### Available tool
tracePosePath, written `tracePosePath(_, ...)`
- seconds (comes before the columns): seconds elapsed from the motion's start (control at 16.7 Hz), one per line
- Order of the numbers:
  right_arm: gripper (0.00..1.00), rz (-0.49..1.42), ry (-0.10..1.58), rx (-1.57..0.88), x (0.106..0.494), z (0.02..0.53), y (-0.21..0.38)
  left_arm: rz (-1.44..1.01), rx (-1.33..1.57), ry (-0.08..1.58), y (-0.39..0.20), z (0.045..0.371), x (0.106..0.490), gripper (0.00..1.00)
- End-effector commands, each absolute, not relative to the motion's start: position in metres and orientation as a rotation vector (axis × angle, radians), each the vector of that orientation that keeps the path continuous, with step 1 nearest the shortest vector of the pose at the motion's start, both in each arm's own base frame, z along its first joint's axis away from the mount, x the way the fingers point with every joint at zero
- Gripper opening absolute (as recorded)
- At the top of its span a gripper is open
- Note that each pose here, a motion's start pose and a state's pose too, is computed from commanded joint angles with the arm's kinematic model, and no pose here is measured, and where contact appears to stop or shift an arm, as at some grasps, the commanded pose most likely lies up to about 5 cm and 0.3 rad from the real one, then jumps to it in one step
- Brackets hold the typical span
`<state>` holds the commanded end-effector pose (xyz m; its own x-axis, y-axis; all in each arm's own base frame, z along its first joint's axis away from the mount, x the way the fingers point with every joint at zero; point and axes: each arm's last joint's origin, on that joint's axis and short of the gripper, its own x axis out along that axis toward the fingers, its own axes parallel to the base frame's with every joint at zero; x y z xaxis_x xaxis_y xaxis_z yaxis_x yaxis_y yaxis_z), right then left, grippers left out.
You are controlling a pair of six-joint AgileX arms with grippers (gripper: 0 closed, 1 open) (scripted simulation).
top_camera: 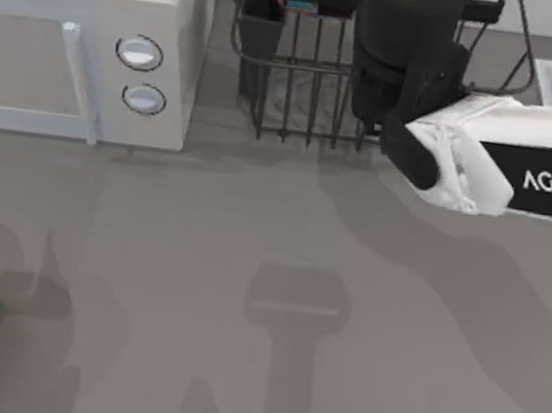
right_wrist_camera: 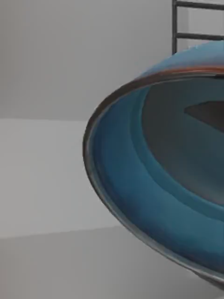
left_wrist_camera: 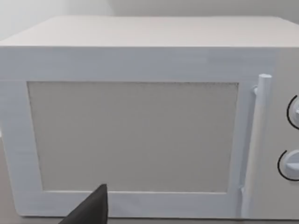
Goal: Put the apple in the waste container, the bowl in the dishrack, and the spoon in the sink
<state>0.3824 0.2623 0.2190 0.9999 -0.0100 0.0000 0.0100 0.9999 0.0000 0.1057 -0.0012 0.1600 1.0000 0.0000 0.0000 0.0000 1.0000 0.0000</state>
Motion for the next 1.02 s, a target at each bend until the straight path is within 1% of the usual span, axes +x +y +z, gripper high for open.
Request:
tracePosePath(0.18, 0.98, -0.010, 0.000, 0.000, 0.382, 0.219, 0.262, 0.000, 0.000, 0.000, -0.001, 0.160, 0.106, 1.00)
tracePosePath(0.24, 1.00, -0.010, 0.000, 0.000, 0.382, 0.219, 0.262, 0.000, 0.000, 0.000, -0.001, 0.160, 0.106, 1.00)
tracePosePath(0.78, 1.00, -0.008, 0.000, 0.000, 0.382, 0.219, 0.263, 0.000, 0.000, 0.000, -0.001, 0.160, 0.106, 1.00)
tracePosePath(1.02, 1.00, 0.034, 0.026, -0.009, 0.374, 0.225, 0.236, 0.000, 0.000, 0.000, -0.001, 0.160, 0.106, 1.00)
